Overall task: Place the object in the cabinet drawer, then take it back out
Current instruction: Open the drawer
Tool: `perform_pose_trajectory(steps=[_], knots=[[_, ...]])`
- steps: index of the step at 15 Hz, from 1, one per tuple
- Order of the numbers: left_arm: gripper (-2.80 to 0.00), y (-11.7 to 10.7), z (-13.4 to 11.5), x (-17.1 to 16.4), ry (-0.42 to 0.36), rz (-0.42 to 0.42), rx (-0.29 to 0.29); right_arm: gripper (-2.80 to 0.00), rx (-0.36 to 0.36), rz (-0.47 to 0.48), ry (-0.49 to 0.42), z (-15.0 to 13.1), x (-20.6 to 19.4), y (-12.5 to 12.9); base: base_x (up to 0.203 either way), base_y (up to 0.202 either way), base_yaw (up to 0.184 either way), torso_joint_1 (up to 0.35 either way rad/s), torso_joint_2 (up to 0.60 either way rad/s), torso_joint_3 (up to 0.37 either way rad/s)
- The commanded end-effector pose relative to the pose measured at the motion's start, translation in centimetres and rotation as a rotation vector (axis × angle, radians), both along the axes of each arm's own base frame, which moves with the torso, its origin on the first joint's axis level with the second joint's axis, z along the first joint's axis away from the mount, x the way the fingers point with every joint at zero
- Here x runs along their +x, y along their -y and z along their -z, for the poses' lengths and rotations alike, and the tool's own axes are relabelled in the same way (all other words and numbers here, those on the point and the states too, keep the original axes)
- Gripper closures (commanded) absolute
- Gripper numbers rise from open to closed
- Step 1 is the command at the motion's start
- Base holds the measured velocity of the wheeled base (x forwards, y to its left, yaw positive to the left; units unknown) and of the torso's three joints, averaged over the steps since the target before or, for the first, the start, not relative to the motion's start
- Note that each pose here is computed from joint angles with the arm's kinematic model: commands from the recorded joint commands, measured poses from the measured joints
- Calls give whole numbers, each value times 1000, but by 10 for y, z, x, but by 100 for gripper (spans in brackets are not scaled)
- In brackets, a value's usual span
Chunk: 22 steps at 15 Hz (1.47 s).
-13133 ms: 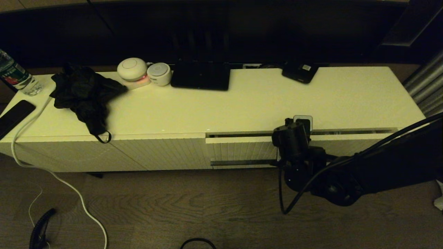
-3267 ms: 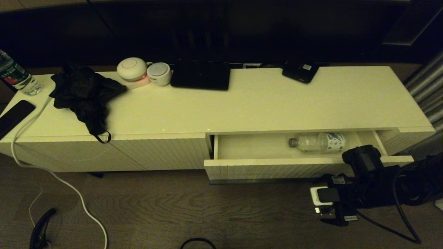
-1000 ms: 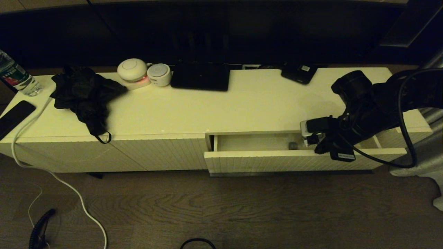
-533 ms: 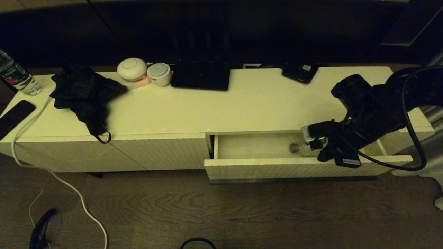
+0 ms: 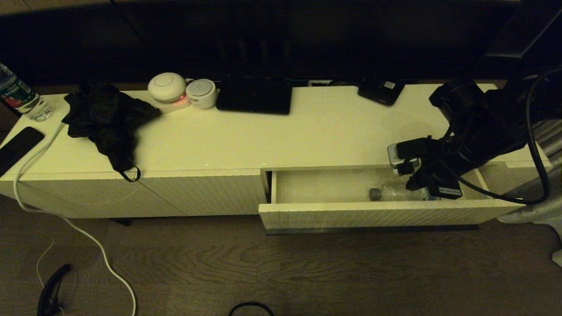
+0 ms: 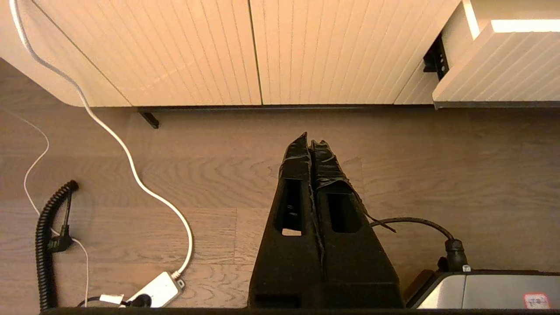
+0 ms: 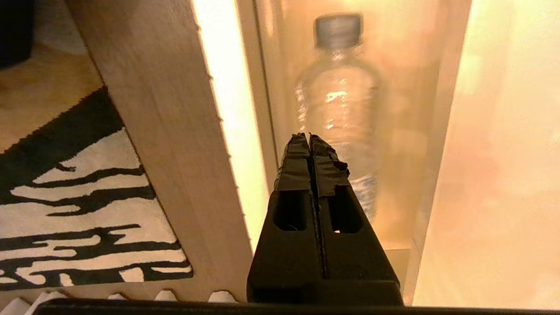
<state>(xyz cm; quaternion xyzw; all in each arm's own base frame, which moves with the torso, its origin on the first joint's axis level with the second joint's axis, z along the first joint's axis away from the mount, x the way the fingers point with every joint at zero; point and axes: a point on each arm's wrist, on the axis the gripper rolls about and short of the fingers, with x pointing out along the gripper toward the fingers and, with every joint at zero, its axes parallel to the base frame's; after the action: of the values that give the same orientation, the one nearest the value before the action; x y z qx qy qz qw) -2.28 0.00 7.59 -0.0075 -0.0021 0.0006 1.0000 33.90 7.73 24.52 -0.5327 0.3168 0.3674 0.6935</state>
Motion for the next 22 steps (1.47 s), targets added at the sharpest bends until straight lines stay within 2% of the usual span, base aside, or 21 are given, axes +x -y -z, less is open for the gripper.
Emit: perform_pose_trajectory(steps=[1,4,9,15,22], knots=[[0,0,0,0,0,0,0,0,-7,13,-17,10,11,4,0,0,0,0,0,0],[0,0,0,0,0,0,0,0,-1,28,10,21,26,6,0,0,0,0,0,0],[0,0,0,0,2,0,0,0,52,88,41,33,39,3,0,0,0,0,0,0],[0,0,0,0,1,0,0,0,23,83,-75,50,9,9,0,0,0,0,0,0],[0,0,0,0,0,0,0,0,-2,61,-208,53,-24,9,0,0,0,0,0,0]])
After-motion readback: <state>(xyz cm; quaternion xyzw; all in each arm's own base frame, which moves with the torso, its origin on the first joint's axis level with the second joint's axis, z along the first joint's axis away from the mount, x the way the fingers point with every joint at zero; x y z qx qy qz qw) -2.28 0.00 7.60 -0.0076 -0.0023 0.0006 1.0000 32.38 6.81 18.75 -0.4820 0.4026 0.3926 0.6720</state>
